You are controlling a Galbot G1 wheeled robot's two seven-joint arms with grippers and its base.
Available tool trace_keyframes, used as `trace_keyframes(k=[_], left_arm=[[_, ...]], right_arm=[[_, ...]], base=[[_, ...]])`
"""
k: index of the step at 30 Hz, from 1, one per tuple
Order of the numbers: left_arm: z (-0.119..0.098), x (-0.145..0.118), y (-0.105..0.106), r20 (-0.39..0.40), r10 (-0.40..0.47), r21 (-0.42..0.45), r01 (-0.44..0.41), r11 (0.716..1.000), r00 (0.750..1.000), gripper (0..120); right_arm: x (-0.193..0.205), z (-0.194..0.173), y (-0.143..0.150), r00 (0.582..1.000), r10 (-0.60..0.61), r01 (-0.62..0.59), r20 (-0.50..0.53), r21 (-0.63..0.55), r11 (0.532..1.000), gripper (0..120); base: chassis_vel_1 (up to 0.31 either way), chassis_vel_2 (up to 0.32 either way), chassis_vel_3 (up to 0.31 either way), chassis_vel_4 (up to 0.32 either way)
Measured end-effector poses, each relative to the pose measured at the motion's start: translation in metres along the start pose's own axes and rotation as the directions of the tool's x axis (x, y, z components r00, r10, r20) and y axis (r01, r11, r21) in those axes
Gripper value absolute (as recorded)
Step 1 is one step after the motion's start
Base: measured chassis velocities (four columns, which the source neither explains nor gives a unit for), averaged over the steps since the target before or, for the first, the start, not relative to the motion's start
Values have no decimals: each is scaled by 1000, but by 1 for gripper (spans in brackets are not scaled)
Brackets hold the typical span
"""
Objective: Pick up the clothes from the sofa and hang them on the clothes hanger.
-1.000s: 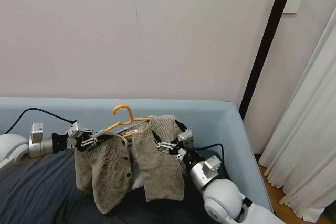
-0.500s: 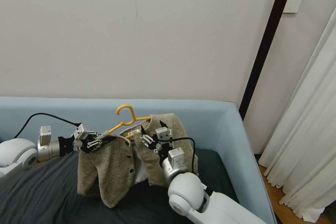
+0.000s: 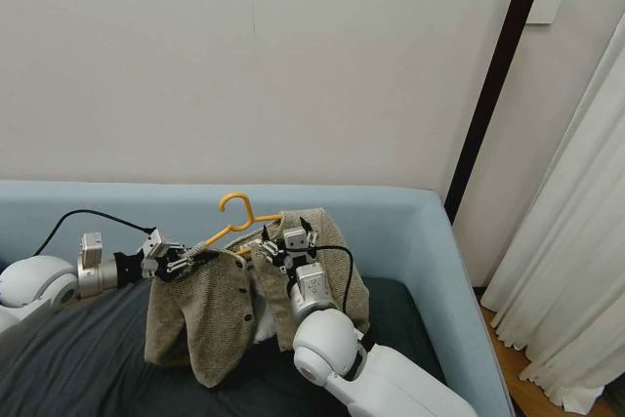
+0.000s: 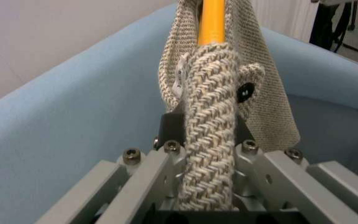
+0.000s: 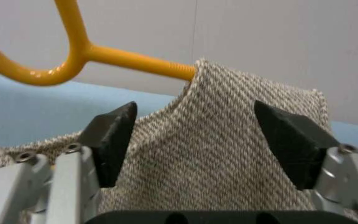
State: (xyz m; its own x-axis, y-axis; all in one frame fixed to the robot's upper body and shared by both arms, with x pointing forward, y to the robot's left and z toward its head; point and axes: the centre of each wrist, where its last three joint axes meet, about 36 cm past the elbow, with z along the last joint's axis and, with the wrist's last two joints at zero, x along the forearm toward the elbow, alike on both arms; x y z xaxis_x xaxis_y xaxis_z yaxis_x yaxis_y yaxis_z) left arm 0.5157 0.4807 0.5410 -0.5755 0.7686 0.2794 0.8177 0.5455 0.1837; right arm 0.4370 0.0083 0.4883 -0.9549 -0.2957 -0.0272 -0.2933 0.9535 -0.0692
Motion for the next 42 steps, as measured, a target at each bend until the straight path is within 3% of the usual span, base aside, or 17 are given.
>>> trace_keyframes(k=[11,20,32,42], left_arm=[[1,-8,-2,9,16,1,-16,1000,1000,7],[0,-8,-2,12,17,-3,-17,1000,1000,7],[-2,-6,2,16,7,-10,-7,1000,1000,7],[-6,-5,6,28,-4,-14,5,1000,1000,7]], right_arm=[[-10,1,2,999,26,-26,-33,-15,1000,44],[-12,-1,-3,997,45,-46,-60,-14,999,43],[-8,0,-12,999,26,-28,-46,-34,999,0],[9,-4,-16,999,-28,27,-25,-53,998,0]], base=[[0,0,0,0],[0,0,0,0],[0,0,0,0],[0,0,0,0]])
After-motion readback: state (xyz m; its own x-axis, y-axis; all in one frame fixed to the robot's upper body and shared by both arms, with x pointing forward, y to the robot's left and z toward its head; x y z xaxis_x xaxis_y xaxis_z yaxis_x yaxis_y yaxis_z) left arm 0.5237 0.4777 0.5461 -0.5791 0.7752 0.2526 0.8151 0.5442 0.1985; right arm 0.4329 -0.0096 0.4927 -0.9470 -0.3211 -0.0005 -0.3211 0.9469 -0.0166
